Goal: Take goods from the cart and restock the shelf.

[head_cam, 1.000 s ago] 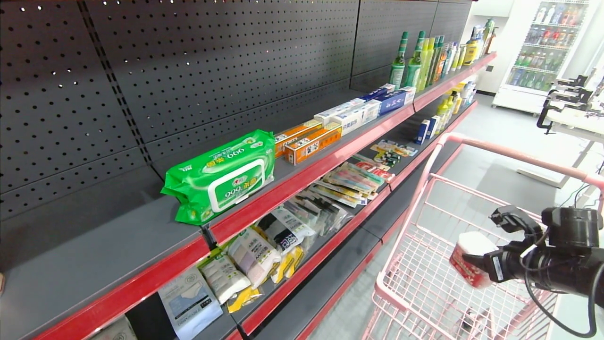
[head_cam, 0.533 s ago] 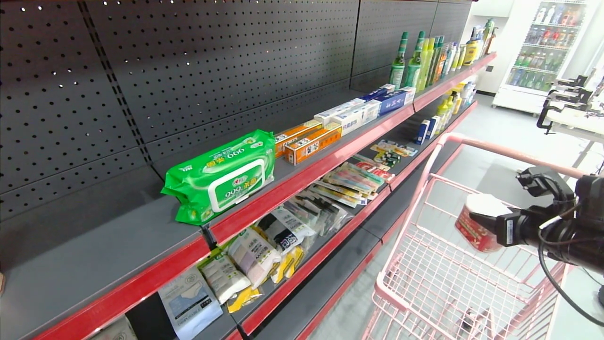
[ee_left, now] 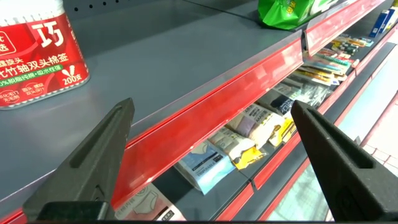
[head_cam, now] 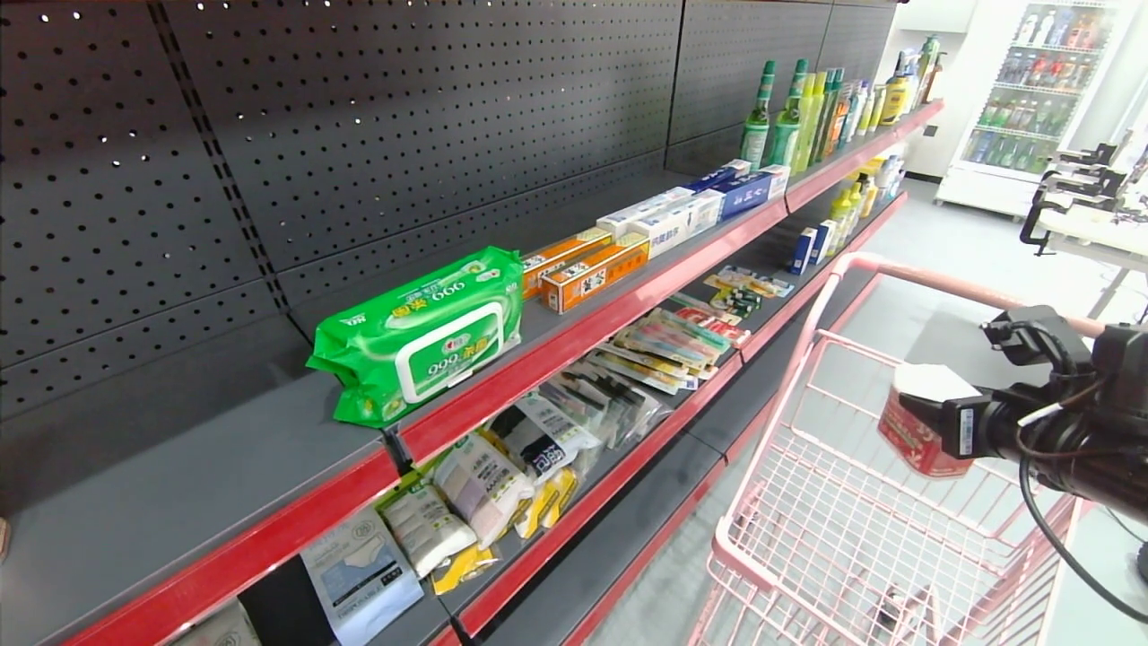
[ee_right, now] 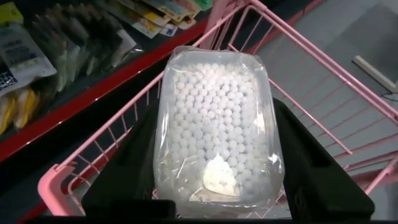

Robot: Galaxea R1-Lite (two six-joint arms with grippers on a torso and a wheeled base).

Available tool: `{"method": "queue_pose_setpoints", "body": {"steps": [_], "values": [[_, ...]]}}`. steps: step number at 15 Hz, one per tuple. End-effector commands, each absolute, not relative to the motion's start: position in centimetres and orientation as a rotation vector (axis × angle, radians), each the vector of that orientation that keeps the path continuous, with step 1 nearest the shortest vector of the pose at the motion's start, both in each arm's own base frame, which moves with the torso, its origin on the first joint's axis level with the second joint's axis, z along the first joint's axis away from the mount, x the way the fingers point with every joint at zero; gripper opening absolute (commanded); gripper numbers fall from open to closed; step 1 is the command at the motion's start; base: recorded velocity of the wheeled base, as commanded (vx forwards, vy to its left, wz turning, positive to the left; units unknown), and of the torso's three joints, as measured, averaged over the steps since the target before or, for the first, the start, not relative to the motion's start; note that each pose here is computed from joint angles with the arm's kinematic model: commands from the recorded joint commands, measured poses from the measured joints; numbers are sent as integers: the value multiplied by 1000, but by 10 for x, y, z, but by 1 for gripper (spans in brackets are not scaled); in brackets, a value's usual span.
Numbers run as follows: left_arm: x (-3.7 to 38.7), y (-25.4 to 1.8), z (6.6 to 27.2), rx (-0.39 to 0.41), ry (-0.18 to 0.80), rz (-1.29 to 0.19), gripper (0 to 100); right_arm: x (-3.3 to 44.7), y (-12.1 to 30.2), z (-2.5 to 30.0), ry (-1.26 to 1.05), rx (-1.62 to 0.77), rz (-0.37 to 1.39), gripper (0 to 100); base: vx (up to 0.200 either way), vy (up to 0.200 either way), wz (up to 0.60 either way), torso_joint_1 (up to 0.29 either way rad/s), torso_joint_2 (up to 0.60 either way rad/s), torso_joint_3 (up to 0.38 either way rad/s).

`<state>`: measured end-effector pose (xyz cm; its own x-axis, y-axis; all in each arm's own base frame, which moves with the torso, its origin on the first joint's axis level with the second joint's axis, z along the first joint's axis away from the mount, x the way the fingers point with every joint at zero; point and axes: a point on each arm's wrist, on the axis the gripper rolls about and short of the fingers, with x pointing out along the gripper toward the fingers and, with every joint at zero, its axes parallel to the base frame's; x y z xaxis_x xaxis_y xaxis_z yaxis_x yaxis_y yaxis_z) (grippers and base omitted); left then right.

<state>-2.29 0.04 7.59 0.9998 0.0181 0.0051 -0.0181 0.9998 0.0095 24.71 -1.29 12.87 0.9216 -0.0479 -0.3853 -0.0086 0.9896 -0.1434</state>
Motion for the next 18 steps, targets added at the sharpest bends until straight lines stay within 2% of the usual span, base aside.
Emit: {"method": "queue_pose_setpoints", "body": {"steps": [1,12,18], "values": [[-23,0,76,11,-5,18,100,250,-10,126,411,-163,-53,0,0,0,0,0,0,0],[-23,0,76,11,-5,18,100,226,-3,117,452,-220,-7,0,0,0,0,5,-7,-6],[-23,0,76,11,-5,18,100,221,2,129,398,-247,11,0,0,0,0,170,-409,-233]]}}
